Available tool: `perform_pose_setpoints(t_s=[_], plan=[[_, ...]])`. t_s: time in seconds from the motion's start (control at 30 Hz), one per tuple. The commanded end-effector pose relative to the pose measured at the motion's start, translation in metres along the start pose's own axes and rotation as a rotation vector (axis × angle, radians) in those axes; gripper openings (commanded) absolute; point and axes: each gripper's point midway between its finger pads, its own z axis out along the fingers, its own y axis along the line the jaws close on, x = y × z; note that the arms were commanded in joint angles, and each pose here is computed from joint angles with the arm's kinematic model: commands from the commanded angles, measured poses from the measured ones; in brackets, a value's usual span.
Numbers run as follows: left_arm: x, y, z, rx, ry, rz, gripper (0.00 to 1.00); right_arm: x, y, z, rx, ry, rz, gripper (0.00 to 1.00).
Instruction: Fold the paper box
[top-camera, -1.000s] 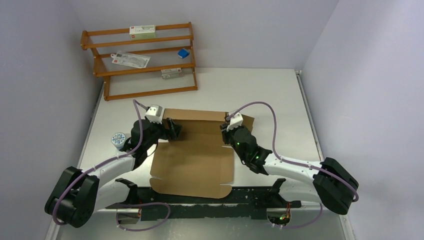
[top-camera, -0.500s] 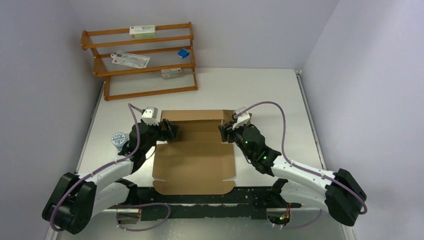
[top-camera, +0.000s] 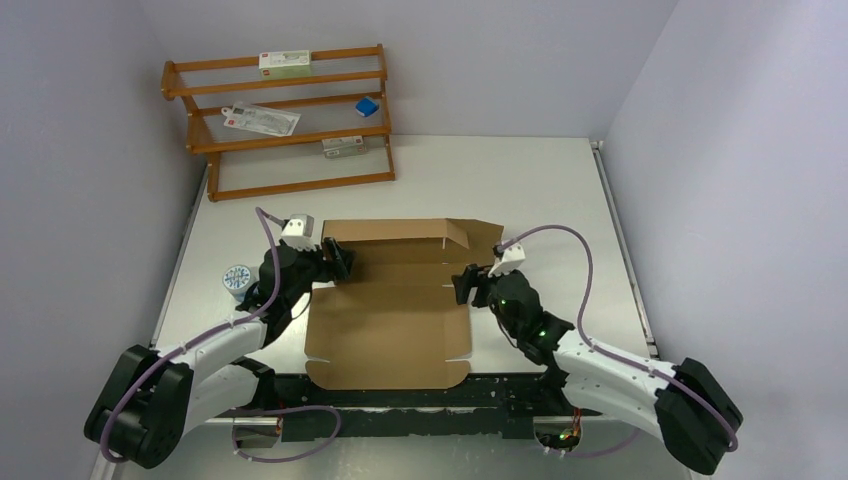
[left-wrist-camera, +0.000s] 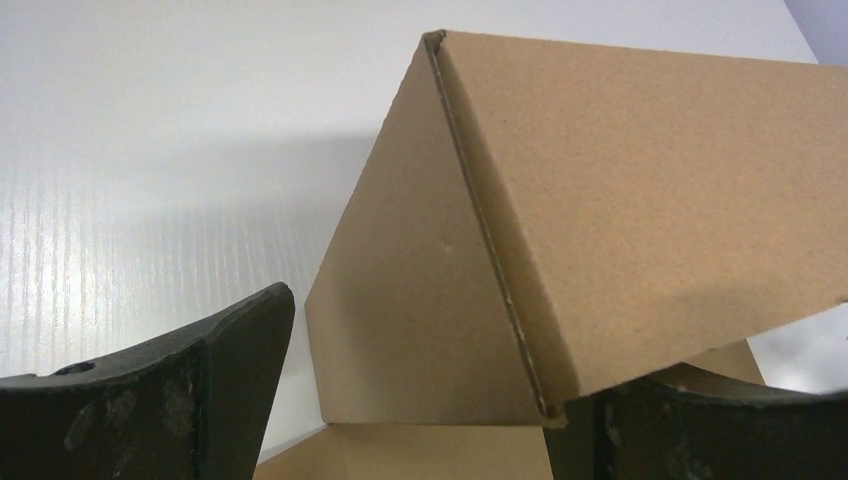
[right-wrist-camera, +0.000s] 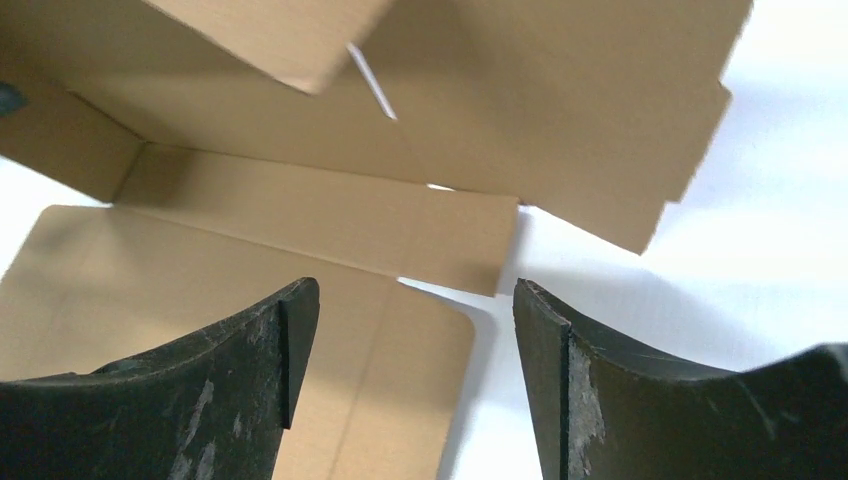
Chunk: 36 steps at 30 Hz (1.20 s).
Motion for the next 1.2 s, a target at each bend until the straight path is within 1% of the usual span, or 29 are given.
perform_pose_setpoints(t_s=[0.0, 0.07, 0.2, 0.37, 0.53, 0.7, 0.9, 1.03, 1.17], plan=[[-0.002, 0.002, 0.000, -0.009, -0.002, -0.008, 0.88, 0.002, -0.011, 0.012, 0.035, -0.031, 0.135, 0.75], [-0.003, 0.001, 0.000, -0.007, -0.005, -0.007, 0.88, 0.006, -0.020, 0.017, 0.066, -0.041, 0.176, 0.75], [-0.004, 0.001, -0.001, -0.006, -0.009, -0.005, 0.89, 0.012, -0.020, 0.024, 0.039, -0.070, 0.249, 0.72], [-0.002, 0.000, 0.000, 0.001, 0.000, -0.007, 0.88, 0.029, -0.023, 0.032, 0.054, -0.043, 0.288, 0.69], [-0.002, -0.002, 0.000, 0.009, -0.001, -0.006, 0.88, 0.043, -0.028, 0.040, 0.079, -0.032, 0.305, 0.68], [-0.003, -0.002, 0.000, 0.008, 0.000, -0.002, 0.88, 0.055, -0.024, 0.049, 0.061, 0.008, 0.295, 0.63], [-0.005, -0.004, 0.000, 0.017, -0.003, 0.006, 0.88, 0.057, -0.013, 0.052, -0.014, 0.010, 0.253, 0.46], [-0.002, -0.007, 0.001, 0.038, 0.006, 0.003, 0.88, 0.049, -0.003, 0.053, -0.078, -0.005, 0.186, 0.33], [-0.002, -0.009, 0.002, 0.048, 0.009, 0.003, 0.87, 0.043, 0.000, 0.056, -0.092, -0.008, 0.111, 0.21]])
